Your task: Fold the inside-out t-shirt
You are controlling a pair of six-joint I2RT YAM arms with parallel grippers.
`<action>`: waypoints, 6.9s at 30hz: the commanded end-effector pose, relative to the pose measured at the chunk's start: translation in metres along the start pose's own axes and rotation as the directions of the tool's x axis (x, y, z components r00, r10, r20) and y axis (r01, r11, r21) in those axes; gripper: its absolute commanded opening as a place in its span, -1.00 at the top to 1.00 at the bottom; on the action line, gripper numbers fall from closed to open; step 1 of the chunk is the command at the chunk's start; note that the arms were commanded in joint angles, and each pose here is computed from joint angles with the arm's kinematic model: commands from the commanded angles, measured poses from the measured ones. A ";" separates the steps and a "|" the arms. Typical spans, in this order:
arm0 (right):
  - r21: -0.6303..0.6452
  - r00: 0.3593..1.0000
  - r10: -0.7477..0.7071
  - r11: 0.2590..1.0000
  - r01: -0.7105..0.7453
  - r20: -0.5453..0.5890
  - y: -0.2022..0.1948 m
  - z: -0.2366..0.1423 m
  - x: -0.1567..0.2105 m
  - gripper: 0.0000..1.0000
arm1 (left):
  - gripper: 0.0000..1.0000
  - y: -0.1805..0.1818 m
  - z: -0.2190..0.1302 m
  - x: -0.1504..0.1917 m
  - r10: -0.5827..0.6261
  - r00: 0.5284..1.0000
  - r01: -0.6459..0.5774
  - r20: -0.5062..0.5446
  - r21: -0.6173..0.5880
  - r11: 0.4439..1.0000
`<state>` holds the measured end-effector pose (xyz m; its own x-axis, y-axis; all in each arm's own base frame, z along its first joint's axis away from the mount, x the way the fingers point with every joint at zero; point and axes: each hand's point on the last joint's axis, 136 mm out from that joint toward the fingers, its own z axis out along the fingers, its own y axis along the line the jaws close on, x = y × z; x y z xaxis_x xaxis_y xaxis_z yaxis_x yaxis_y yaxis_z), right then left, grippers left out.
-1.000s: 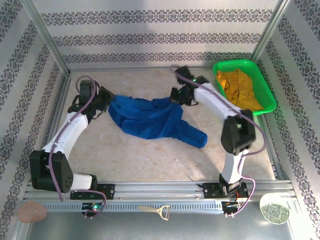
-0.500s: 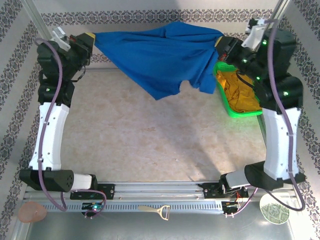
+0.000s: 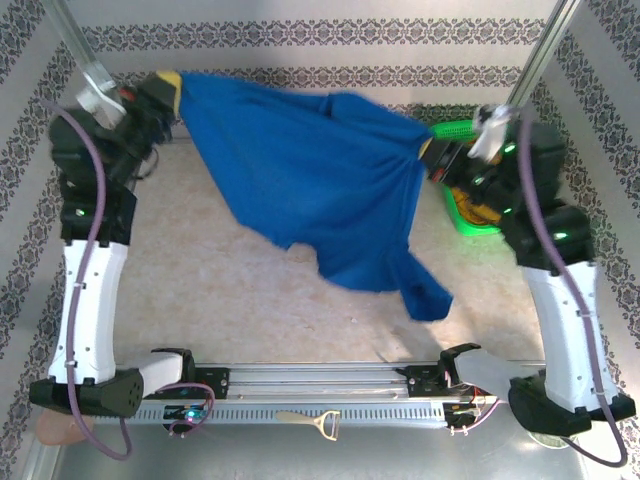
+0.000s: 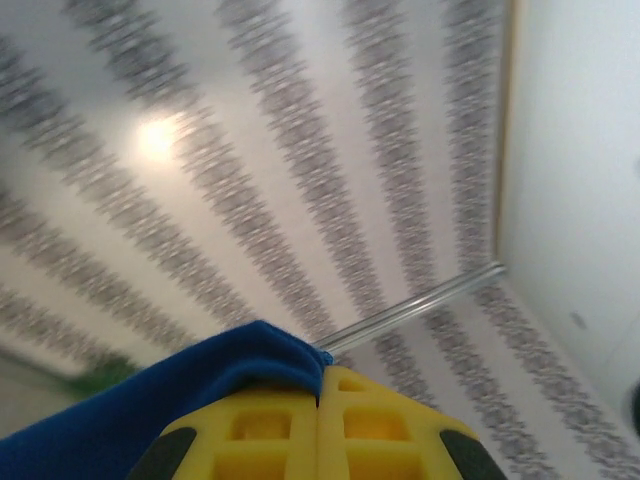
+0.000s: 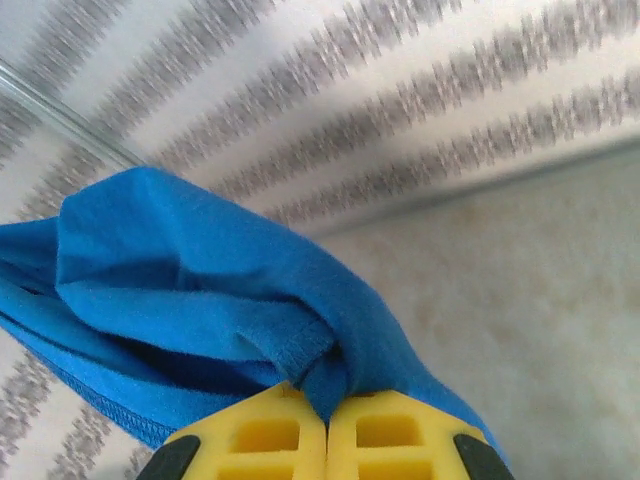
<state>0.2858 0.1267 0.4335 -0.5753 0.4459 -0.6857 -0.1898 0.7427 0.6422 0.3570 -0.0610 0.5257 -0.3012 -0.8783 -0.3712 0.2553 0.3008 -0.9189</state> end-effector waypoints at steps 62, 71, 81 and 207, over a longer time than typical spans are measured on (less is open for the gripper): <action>0.130 0.939 -0.189 0.964 0.234 -0.287 -0.019 0.111 0.051 1.00 | 1.00 0.166 -0.025 0.084 -0.125 0.974 0.073 -0.189 -0.262 0.962; -0.054 0.960 -0.152 0.984 0.169 0.234 0.073 -0.055 -0.092 1.00 | 1.00 -0.047 -0.015 0.003 0.047 0.998 -0.041 -0.038 0.135 0.990; -0.079 0.958 -0.108 0.988 0.134 0.267 0.071 -0.031 -0.116 1.00 | 1.00 -0.026 0.004 -0.015 0.006 1.000 -0.007 0.030 0.052 0.999; 0.537 0.824 0.564 0.711 -0.454 -0.050 -0.223 -0.025 0.245 -0.42 | 0.73 0.303 -0.087 0.521 0.424 -0.378 -0.757 -0.823 0.539 0.369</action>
<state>0.1706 0.0553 0.1311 -0.6098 0.7669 -0.1997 0.5615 0.5960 0.5741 0.1872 -0.3888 0.0247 -0.5565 0.7726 -0.3056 0.8163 0.5769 -0.0279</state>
